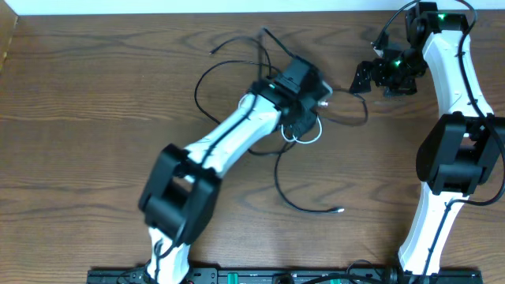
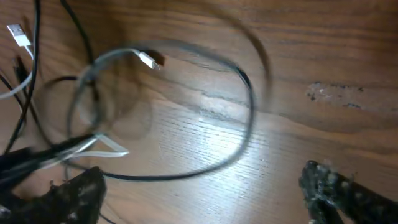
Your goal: Untangle cables
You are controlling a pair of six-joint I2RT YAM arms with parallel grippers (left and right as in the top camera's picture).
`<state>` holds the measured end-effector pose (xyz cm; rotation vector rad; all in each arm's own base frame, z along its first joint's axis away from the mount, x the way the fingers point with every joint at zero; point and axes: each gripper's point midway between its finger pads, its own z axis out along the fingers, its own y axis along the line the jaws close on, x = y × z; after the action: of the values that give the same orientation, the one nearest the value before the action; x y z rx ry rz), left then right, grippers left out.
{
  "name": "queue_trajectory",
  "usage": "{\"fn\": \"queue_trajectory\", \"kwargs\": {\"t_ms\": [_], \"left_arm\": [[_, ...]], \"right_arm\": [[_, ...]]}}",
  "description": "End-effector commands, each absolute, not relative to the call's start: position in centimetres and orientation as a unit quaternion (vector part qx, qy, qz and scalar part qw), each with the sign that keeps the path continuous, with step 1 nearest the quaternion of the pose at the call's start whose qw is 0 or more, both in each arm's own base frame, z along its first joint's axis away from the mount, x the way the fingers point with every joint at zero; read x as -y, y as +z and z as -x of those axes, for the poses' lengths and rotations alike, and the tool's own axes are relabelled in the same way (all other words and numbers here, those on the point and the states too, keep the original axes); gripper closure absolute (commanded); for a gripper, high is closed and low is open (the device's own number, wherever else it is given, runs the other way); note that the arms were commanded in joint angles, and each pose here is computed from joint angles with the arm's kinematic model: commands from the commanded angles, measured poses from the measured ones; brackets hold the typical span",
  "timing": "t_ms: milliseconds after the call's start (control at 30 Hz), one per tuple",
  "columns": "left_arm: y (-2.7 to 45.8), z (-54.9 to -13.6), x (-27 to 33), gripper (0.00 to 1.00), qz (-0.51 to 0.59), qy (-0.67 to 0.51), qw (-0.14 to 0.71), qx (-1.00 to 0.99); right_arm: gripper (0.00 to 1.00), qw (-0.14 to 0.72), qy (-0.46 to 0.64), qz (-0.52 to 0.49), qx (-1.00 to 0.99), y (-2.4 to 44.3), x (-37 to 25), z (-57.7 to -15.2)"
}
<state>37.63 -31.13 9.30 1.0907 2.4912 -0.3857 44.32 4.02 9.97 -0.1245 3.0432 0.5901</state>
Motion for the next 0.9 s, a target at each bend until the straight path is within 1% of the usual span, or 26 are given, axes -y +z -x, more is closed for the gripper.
{"fn": "queue_trajectory", "kwargs": {"t_ms": [0,33,100,200,267,367,500,633,867], "left_arm": [[21.4,-38.7,31.3,0.9,-0.32,-0.241,0.29,-0.869],[23.3,-38.5,31.0,0.91,-0.303,-0.268,0.298,-0.864],[25.6,-38.3,30.3,0.91,-0.275,-0.297,0.308,-0.861],[27.6,-38.7,28.6,0.91,-0.227,-0.315,0.316,-0.866],[28.2,-39.0,27.7,0.91,-0.2,-0.325,0.314,-0.87],[28.9,-39.0,27.4,0.91,-0.187,-0.359,0.302,-0.863],[29.2,-39.5,26.5,0.91,-0.156,-0.378,0.292,-0.865],[29.8,-39.2,26.6,0.92,-0.155,-0.405,0.282,-0.856],[30.1,-38.3,27.1,0.92,-0.166,-0.43,0.265,-0.847]], "right_arm": [[0.05,0.037,0.214,0.086,-0.972,11.4,-5.9,-44.4],[0.01,0.046,0.214,0.098,-0.971,12.0,-6.4,-44.3],[0.01,0.067,0.212,0.117,-0.968,13.8,-7.2,-44.4],[0.01,0.114,0.218,0.137,-0.959,17.5,-8.4,-44.5],[0.01,0.149,0.226,0.149,-0.951,20.1,-9.2,-44.5],[0.01,0.196,0.236,0.159,-0.938,23.7,-10.1,-44.1],[0.01,0.232,0.249,0.177,-0.924,26.8,-11.6,-43.3],[0.01,0.234,0.257,0.198,-0.917,27.2,-13.3,-42.9],[0.01,0.206,0.244,0.288,-0.903,24.2,-16.7,-42.4]]}}
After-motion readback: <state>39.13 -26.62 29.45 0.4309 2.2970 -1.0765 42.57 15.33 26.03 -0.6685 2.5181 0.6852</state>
